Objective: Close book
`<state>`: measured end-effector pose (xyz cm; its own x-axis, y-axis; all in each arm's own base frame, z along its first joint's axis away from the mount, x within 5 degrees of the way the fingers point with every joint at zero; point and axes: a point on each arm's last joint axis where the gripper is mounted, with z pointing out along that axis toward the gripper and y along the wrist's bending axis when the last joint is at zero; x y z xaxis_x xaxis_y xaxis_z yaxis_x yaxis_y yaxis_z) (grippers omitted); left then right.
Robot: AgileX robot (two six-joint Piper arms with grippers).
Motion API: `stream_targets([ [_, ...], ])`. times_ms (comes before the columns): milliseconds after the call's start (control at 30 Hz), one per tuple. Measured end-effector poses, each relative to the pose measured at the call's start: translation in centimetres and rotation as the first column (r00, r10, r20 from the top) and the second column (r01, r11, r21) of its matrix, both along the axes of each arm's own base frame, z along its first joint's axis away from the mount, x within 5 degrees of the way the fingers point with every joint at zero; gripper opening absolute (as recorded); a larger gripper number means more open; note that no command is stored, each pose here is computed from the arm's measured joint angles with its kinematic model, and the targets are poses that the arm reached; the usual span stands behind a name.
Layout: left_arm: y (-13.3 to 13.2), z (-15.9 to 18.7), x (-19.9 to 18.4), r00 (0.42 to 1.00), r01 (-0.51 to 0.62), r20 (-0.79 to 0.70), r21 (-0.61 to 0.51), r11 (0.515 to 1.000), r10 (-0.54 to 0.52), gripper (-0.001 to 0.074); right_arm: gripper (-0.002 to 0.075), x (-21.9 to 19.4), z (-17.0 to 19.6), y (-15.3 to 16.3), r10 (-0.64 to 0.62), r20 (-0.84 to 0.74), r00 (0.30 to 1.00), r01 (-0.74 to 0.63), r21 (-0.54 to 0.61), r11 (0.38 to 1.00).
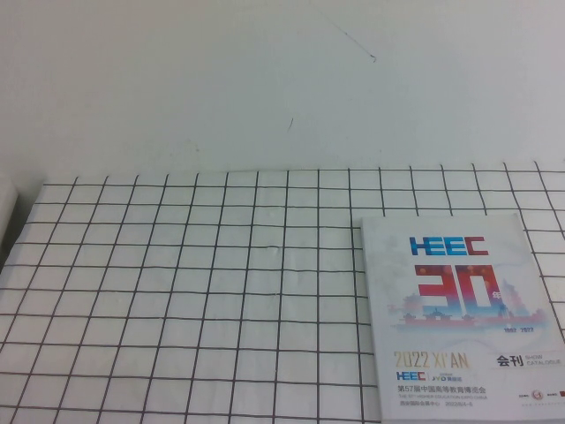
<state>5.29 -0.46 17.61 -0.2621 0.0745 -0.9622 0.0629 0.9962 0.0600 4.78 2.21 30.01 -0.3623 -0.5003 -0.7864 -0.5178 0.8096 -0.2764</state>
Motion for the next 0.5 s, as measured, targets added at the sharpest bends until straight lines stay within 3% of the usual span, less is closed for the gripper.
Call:
stream_targets([
  [200, 0.0, 0.0, 0.0, 1.0, 0.0, 0.0, 0.0, 1.0, 0.0, -0.0004, -0.0003, -0.4, 0.1, -0.1, -0.001, 0.019, 1.0, 0.001, 0.006, 1.0],
  [333, 0.0, 0.0, 0.0, 1.0, 0.0, -0.002, 0.0, 1.0, 0.0, -0.0004, -0.0003, -1.1, 0.3, -0.6, -0.064, 0.13, 0.989, 0.059, 0.036, 0.998],
  [500, 0.0, 0.0, 0.0, 1.0, 0.0, -0.002, 0.002, 1.0, 0.0, -0.0004, -0.0003, -1.0, -1.9, -0.7, -0.212, 0.282, 0.935, 0.159, 0.199, 0.967],
])
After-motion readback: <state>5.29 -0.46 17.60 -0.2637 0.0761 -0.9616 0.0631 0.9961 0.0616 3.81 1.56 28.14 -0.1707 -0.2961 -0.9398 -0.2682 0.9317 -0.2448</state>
